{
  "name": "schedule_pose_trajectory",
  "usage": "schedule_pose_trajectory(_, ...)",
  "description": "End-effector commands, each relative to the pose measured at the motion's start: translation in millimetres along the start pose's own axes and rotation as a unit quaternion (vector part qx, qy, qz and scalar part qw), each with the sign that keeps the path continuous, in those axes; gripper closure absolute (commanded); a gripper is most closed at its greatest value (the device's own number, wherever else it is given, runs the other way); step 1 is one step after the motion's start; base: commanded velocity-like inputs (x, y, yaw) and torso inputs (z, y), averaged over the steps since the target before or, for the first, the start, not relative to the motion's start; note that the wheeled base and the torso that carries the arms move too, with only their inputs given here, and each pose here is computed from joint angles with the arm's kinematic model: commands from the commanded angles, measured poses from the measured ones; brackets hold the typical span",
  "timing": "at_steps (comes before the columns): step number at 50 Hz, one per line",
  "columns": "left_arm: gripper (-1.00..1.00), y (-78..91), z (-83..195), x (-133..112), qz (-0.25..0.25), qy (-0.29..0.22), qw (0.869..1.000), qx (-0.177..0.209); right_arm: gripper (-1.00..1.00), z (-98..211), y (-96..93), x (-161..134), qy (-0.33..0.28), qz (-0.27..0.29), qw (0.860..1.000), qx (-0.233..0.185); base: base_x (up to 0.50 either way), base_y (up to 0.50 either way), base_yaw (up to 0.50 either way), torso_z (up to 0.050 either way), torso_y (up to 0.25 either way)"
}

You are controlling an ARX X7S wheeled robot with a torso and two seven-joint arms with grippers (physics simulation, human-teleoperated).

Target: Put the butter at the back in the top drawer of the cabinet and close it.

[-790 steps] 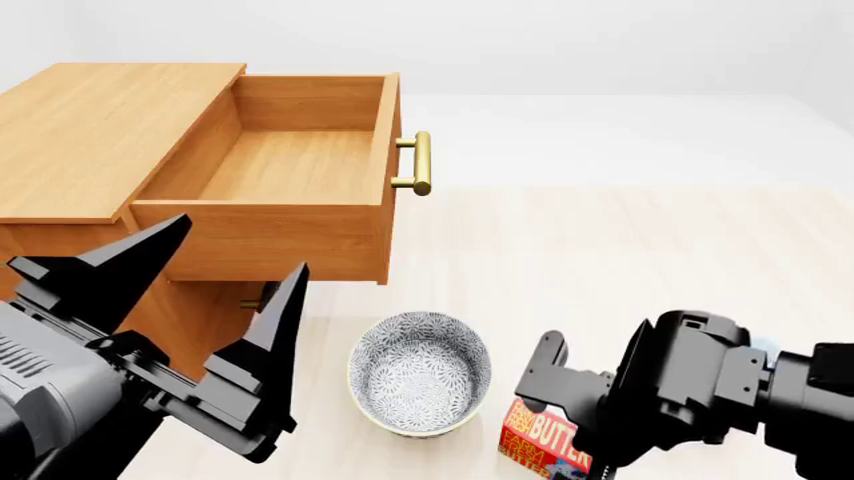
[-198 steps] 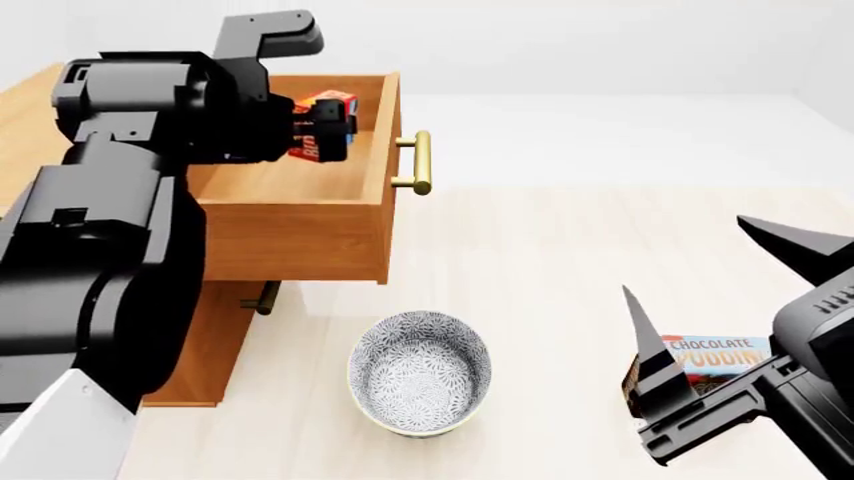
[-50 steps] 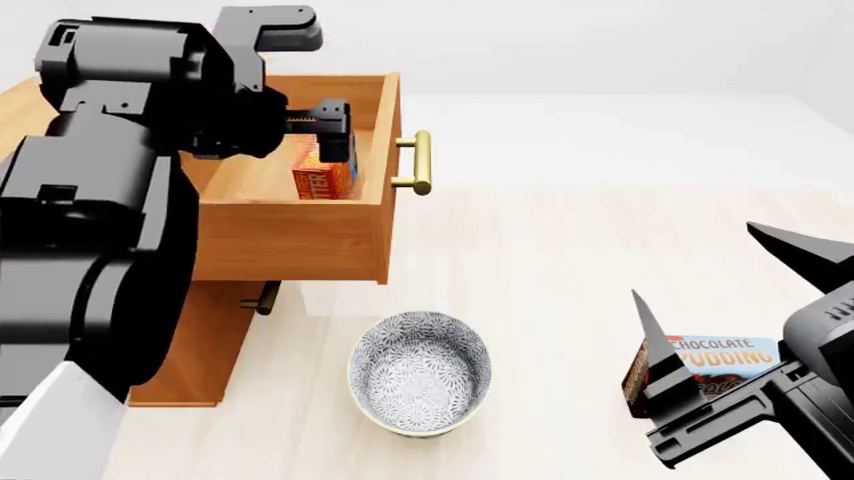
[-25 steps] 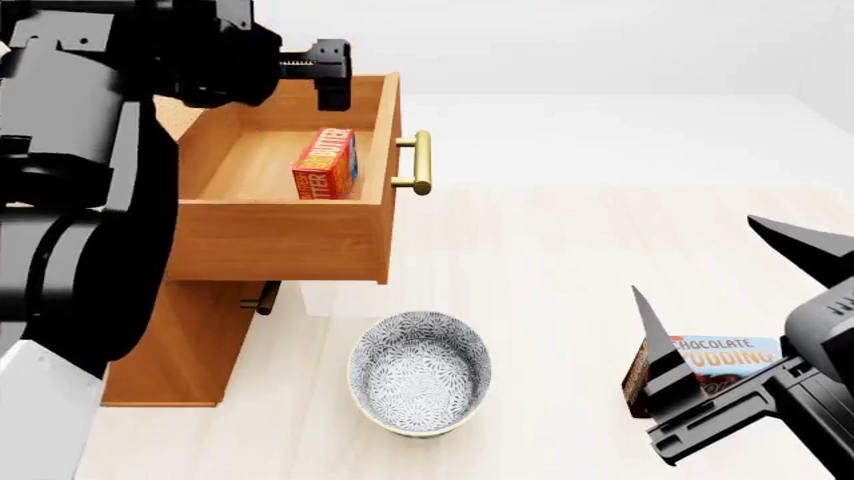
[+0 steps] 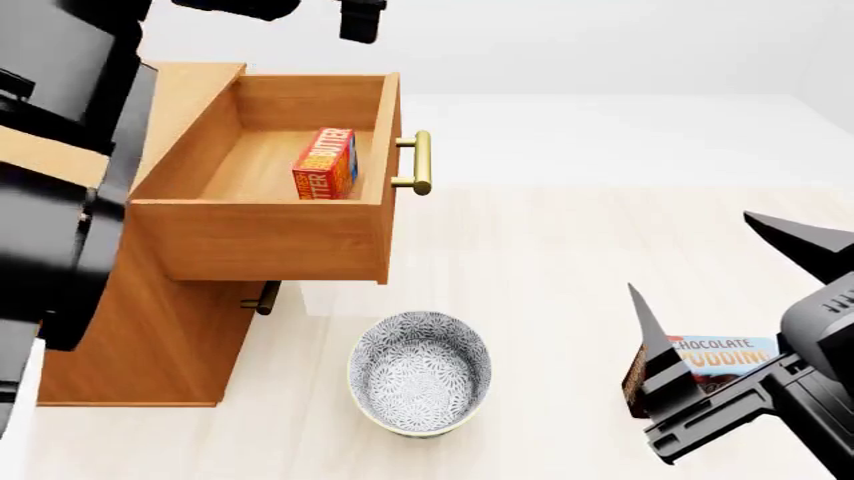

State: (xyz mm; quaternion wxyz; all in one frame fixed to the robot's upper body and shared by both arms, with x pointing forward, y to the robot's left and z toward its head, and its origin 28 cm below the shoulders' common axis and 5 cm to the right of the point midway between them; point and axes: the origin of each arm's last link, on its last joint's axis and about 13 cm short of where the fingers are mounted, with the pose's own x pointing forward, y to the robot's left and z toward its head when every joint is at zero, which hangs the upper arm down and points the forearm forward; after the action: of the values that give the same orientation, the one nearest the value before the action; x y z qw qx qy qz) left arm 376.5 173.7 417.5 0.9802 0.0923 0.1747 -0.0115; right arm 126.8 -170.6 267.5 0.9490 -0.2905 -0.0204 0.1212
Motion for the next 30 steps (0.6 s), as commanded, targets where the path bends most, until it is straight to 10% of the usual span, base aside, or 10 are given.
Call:
schedule_pose_trajectory(1, -1.0, -38.2, 1, -13, 0.045, -0.008, 0.997, 0.057, -1.0, 0, 0.4, 0, 0.001, 0.002, 1.0, -0.001, 0.0, 0.0, 0.0, 0.0, 0.0)
schedule_pose_trajectory(30, -1.0, -122.1, -40, -37, 0.065, -0.053, 0.987, 0.134, -1.0, -5, -2.7, -4, 0.013, -0.008, 1.0, 0.004, 0.0, 0.0, 0.0, 0.0, 0.0)
